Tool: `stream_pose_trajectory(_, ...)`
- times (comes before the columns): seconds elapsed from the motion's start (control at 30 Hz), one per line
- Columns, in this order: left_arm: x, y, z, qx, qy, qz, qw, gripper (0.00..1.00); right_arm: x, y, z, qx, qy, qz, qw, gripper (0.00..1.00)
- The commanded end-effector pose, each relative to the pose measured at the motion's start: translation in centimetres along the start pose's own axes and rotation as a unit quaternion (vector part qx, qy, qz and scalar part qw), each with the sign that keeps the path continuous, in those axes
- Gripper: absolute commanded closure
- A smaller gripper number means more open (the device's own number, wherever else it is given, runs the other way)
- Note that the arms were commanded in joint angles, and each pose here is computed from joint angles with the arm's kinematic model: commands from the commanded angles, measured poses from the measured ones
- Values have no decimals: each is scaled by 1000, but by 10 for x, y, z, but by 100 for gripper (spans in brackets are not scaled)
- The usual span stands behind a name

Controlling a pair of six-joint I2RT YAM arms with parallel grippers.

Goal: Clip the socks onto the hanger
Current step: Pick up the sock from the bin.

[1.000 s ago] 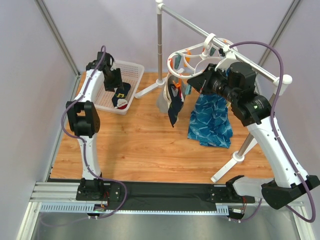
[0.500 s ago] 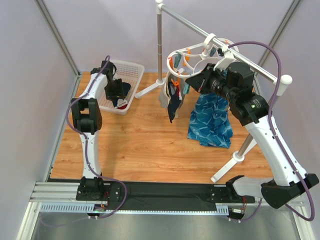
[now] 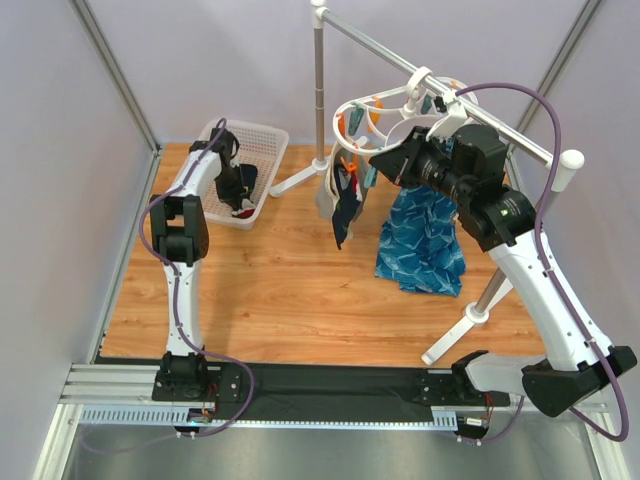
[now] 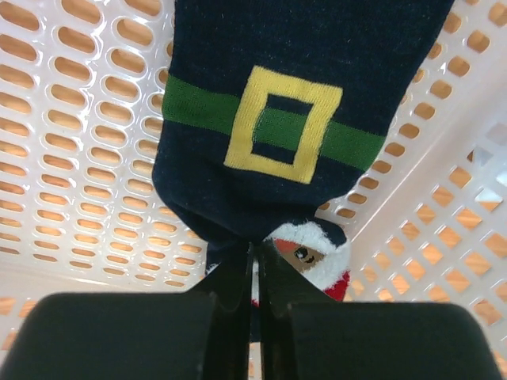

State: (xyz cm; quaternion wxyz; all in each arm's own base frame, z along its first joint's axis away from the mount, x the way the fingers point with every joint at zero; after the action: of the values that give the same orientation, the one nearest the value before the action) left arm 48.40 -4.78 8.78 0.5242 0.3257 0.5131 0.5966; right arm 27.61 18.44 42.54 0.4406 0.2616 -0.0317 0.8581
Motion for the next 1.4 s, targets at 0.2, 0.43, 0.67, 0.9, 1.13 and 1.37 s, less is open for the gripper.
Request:
stream_pose_trajectory(0.2,-22,97,50,-125,15,-96,987,100,0,-2,-13,30,-11,8,999,100)
stream_pose_trajectory(0.43,-26,125,51,-135,33,-158,978,100,-1,-1,-15,31,-12,6,999,100)
stream_pose_trajectory(0.67,-36,143,50,-150,42,-201,967,100,-1,-1,-14,31,-10,5,999,100)
stream_pose_trajectory(0.9,-40,166,52,-169,42,-214,961,100,-1,0,-15,31,-9,4,999,100)
stream_pose_trajectory(1.13,-41,183,35,-141,68,-282,947,100,1,-3,-12,19,-14,14,1000,100)
stream_pose_trajectory(1.37,-61,252,-34,-99,109,-444,884,100,10,-5,-2,10,-20,36,999,100)
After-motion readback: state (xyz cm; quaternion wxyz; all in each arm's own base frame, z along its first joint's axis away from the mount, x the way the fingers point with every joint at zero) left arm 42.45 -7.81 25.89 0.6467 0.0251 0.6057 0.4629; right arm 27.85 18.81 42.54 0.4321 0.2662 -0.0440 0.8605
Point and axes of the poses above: each gripper's point midway between its finger pads, its own y axis back along the fingers, its own x axis along the line the jaws close on, z = x × y, the point moved 6 cm from there along y, back along the fingers, and after that the axes turned 3 degrees about y, right-handed, at the moved point
